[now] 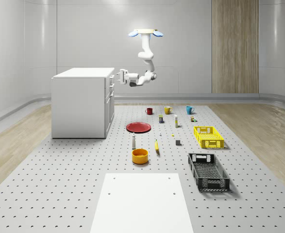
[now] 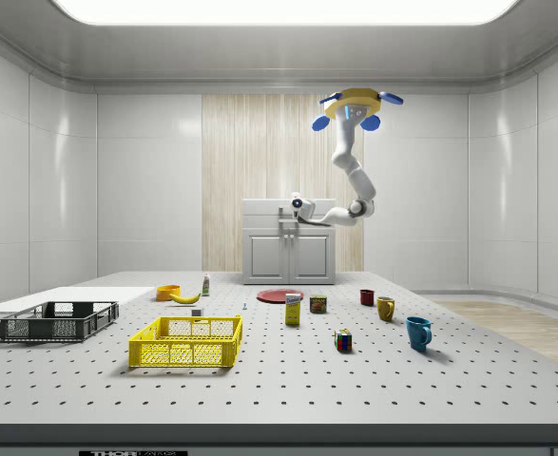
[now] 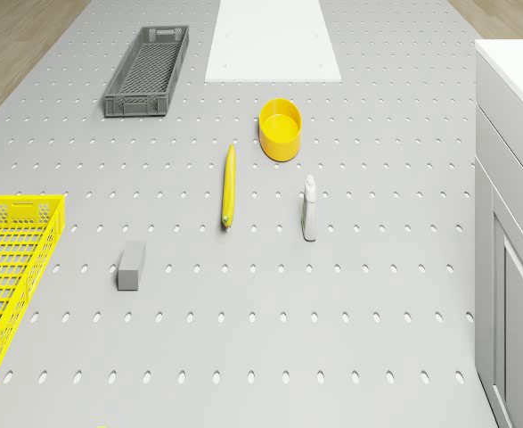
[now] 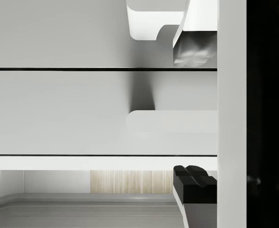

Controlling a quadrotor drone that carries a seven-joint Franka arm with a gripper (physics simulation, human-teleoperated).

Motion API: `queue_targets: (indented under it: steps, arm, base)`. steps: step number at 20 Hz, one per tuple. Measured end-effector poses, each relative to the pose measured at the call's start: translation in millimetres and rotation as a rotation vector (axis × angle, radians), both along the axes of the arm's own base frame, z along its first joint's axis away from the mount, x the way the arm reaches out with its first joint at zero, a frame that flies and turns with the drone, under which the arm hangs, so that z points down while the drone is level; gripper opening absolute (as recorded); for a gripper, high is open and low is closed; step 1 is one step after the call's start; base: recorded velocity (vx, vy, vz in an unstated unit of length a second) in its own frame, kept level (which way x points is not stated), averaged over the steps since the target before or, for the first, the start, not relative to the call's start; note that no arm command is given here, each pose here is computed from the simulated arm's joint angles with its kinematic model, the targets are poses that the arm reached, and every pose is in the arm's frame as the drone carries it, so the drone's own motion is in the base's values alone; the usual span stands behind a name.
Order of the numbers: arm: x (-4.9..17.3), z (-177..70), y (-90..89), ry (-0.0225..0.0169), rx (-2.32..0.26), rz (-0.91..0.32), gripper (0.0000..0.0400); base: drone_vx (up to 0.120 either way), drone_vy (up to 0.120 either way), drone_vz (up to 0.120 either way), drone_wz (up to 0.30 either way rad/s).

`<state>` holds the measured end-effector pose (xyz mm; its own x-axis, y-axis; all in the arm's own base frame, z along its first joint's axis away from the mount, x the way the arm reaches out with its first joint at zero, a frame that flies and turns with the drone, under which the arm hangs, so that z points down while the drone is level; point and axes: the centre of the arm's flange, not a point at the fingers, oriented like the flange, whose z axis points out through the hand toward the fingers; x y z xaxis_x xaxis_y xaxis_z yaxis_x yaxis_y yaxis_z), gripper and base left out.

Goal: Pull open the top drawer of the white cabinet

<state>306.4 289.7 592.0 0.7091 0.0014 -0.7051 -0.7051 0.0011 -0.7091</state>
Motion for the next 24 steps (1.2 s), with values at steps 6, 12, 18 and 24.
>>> queue_targets:
  steps: [6, 12, 18, 24]
  arm:
    - [0.0, 0.1, 19.6, 0.0, 0.0, 0.0, 0.0305]
    - [0.1, 0.1, 33.7, -0.0001, 0.0, 0.0, 0.0305]
    - [0.2, 0.0, 41.0, -0.0001, 0.0, -0.001, 0.0305]
    - [4.9, 0.0, 43.0, -0.0002, 0.0, -0.001, 0.0305]
  base:
    - [0.0, 0.0, 0.0, 0.0]
    - [0.0, 0.0, 0.0, 0.0]
    - [0.0, 0.0, 0.0, 0.0]
    - [0.0, 0.0, 0.0, 0.0]
